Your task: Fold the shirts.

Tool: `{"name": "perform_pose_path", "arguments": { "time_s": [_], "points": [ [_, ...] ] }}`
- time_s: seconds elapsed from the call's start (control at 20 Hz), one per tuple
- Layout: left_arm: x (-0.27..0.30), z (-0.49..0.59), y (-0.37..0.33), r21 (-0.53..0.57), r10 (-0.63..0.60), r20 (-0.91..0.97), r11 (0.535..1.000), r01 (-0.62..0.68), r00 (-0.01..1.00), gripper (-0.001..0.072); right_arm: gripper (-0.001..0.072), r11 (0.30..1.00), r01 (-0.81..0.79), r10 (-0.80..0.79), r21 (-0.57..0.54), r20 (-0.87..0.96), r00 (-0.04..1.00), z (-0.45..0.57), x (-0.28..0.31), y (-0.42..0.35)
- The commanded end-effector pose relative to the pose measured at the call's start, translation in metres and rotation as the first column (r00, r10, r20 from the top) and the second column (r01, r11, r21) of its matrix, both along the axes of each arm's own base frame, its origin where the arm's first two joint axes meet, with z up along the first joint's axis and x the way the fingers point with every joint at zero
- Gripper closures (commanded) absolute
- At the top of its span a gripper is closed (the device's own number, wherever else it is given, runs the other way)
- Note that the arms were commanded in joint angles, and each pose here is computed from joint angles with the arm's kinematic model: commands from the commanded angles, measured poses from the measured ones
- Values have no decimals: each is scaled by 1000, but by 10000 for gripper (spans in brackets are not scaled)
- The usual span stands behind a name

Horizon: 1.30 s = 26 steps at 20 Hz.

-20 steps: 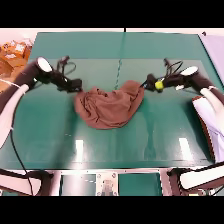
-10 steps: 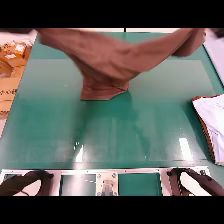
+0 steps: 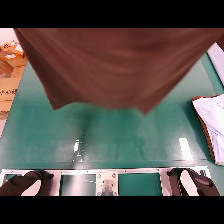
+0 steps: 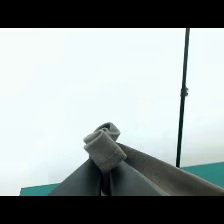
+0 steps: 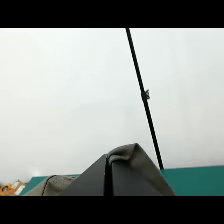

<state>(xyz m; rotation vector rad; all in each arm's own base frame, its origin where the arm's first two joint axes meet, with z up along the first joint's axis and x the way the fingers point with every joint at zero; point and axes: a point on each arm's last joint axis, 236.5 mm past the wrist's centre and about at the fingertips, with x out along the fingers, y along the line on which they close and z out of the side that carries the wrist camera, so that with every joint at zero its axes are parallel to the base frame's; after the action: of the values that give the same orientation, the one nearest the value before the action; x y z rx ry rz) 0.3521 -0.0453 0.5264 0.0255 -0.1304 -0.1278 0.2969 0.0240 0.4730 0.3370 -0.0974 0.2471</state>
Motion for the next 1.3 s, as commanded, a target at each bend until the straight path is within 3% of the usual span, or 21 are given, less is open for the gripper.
{"name": "perform_pose_path", "arguments": {
  "time_s": [0.0, 0.2, 0.35, 0.45, 0.65, 0.75, 0.8, 0.85, 0.9, 0.95, 1.0, 1.15, 1.25],
  "points": [
    [69, -25, -14, -50, -29, -20, 998, 28, 999, 684, 696, 999, 22, -18, 35, -99, 995, -40, 30, -18],
    [182, -162, -82, -259, -277, -298, 945, 202, 913, 684, 696, 990, 47, 4, 131, -364, 931, -157, 95, -46],
    [229, -264, -135, -441, -481, -420, 849, 290, 770, 684, 696, 976, 87, 41, 200, -562, 826, -260, 133, -64],
    [237, -325, -170, -512, -590, -475, 788, 341, 653, 684, 696, 967, 116, 65, 226, -662, 747, -319, 146, -71],
    [204, -442, -217, -578, -680, -651, 732, 360, 337, 671, 696, 947, 159, 130, 279, -785, 606, -409, 158, -75],
    [190, -468, -209, -568, -648, -718, 756, 325, 253, 187, 696, 944, 166, 149, 285, -817, 557, -435, 158, -75],
    [184, -472, -201, -557, -631, -743, 768, 316, 224, 166, 696, 945, 166, 154, 283, -829, 538, -444, 157, -75],
    [174, -473, -193, -560, -627, -757, 767, 314, 182, 199, 696, 947, 165, 154, 277, -838, 523, -450, 156, -76],
    [163, -472, -184, -569, -628, -766, 760, 312, 134, 377, 696, 951, 162, 146, 263, -846, 513, -454, 154, -77],
    [152, -470, -174, -579, -628, -774, 754, 310, 83, 605, 696, 956, 160, 133, 244, -852, 506, -457, 152, -80],
    [144, -468, -164, -593, -628, -777, 753, 285, 46, 683, 696, 962, 158, 118, 224, -859, 498, -459, 150, -83],
    [135, -457, -139, -609, -621, -784, 770, 192, 6, 685, 696, 971, 172, 68, 165, -884, 462, -469, 141, -100],
    [120, -459, -123, -514, -519, -854, 839, 177, -17, 685, 696, 962, 228, 42, 148, -909, 414, -477, 129, -116]
  ]
}}
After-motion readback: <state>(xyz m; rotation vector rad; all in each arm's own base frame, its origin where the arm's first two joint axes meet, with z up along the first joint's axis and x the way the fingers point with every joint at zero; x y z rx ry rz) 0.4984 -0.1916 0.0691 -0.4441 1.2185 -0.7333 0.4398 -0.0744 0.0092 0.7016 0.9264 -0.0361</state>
